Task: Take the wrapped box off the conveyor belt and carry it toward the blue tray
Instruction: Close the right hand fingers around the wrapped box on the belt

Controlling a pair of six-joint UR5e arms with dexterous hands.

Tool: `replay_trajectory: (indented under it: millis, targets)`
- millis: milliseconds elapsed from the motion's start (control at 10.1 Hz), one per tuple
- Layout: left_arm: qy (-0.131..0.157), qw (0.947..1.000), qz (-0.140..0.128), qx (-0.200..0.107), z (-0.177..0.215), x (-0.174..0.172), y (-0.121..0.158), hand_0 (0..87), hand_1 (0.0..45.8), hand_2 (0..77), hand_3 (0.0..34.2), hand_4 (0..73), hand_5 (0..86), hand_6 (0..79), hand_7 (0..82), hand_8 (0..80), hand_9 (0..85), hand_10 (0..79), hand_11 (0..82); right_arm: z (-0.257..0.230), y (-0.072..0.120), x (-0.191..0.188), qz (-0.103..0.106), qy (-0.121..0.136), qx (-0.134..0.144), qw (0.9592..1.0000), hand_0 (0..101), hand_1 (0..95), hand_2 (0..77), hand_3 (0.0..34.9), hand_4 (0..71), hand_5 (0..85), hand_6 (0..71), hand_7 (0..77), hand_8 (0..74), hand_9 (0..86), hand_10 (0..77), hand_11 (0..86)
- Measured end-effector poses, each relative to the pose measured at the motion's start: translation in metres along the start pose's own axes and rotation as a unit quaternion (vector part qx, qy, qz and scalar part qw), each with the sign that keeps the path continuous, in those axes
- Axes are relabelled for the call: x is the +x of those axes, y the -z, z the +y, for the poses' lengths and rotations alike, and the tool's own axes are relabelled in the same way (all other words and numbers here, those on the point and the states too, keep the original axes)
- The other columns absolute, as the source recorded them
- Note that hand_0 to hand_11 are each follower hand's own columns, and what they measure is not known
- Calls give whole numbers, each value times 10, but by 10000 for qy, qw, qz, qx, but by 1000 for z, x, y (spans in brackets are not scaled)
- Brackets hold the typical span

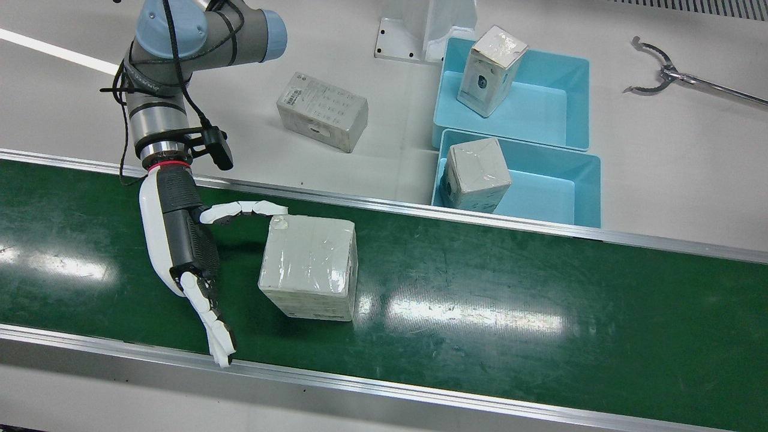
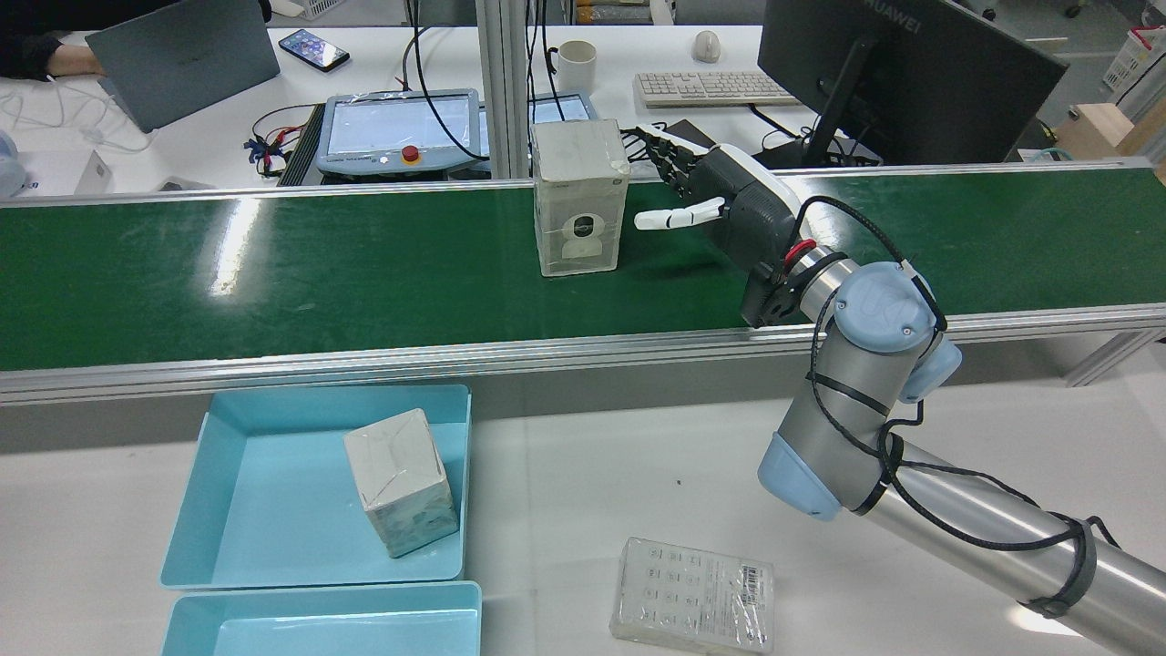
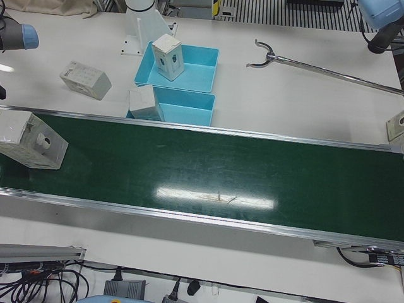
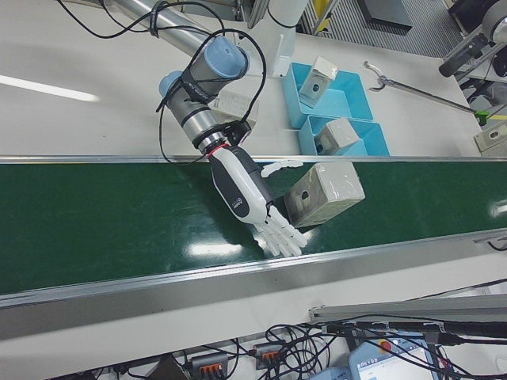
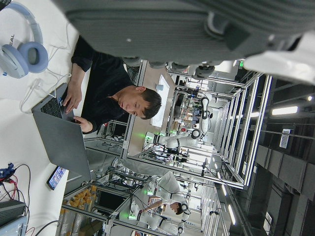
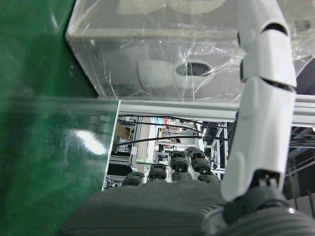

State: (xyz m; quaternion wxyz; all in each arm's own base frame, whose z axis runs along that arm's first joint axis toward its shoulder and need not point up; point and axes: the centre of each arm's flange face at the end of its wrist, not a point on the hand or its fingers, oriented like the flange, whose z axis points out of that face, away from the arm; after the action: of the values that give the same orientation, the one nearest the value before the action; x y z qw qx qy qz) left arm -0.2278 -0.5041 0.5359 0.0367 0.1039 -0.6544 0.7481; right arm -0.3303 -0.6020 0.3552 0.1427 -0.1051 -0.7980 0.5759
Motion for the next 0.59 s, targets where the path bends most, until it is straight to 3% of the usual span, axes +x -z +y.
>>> replay_trajectory:
  millis: [593]
  targets:
    - [0,10000,0,0,0,0,0,0,0,5,0,0,11,0,0,0,0,5,0,2,0,3,19,-19,-20,10000,464,136,164,0,93,38,22,0,44,33,11,27]
